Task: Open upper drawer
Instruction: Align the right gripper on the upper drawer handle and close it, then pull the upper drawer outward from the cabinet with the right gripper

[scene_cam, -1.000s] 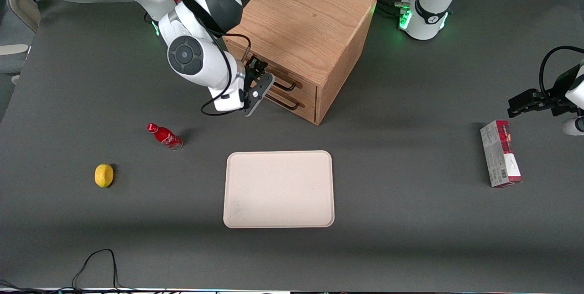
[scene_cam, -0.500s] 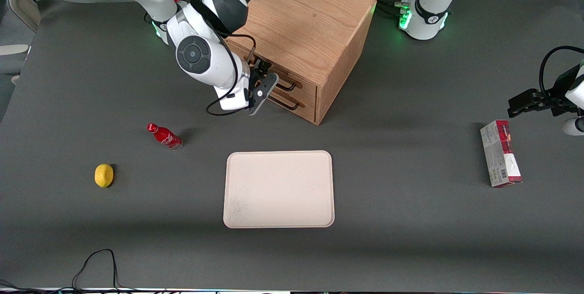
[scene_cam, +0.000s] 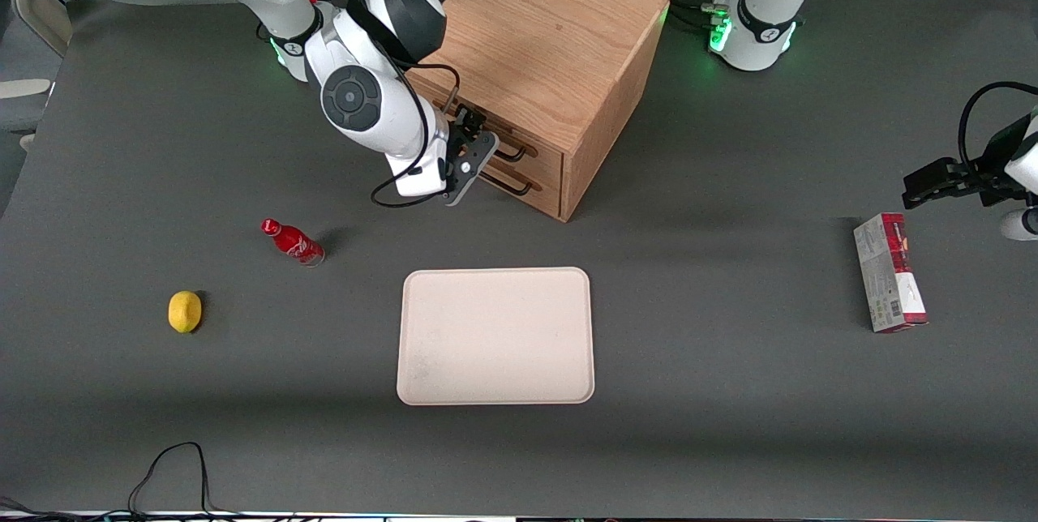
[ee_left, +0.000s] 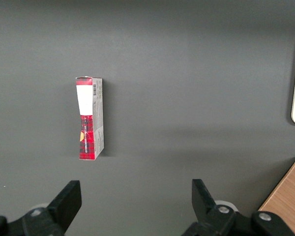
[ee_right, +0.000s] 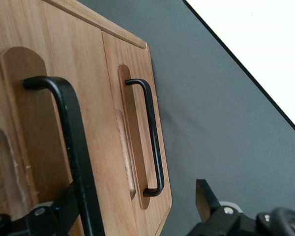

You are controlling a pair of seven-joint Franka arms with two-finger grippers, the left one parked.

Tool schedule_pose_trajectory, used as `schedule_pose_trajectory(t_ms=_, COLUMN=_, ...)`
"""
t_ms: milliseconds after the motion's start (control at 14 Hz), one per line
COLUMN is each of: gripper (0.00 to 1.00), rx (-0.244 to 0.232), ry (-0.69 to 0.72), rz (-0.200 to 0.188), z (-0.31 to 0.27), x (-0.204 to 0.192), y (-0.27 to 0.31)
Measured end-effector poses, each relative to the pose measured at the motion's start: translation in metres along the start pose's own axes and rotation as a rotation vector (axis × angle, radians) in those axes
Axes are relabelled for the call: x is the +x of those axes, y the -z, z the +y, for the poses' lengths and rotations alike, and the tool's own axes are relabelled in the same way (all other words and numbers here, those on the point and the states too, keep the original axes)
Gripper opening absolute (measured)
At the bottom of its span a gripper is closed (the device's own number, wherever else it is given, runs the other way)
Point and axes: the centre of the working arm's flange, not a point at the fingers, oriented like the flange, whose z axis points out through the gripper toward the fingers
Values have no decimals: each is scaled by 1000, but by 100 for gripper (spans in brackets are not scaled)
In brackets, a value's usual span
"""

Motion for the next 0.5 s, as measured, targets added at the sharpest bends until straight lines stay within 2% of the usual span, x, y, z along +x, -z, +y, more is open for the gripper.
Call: schedule_pose_trajectory(t_ms=500, gripper=100, rx=-9, ry=-7, rz=14, z=6, x=5, y=-8)
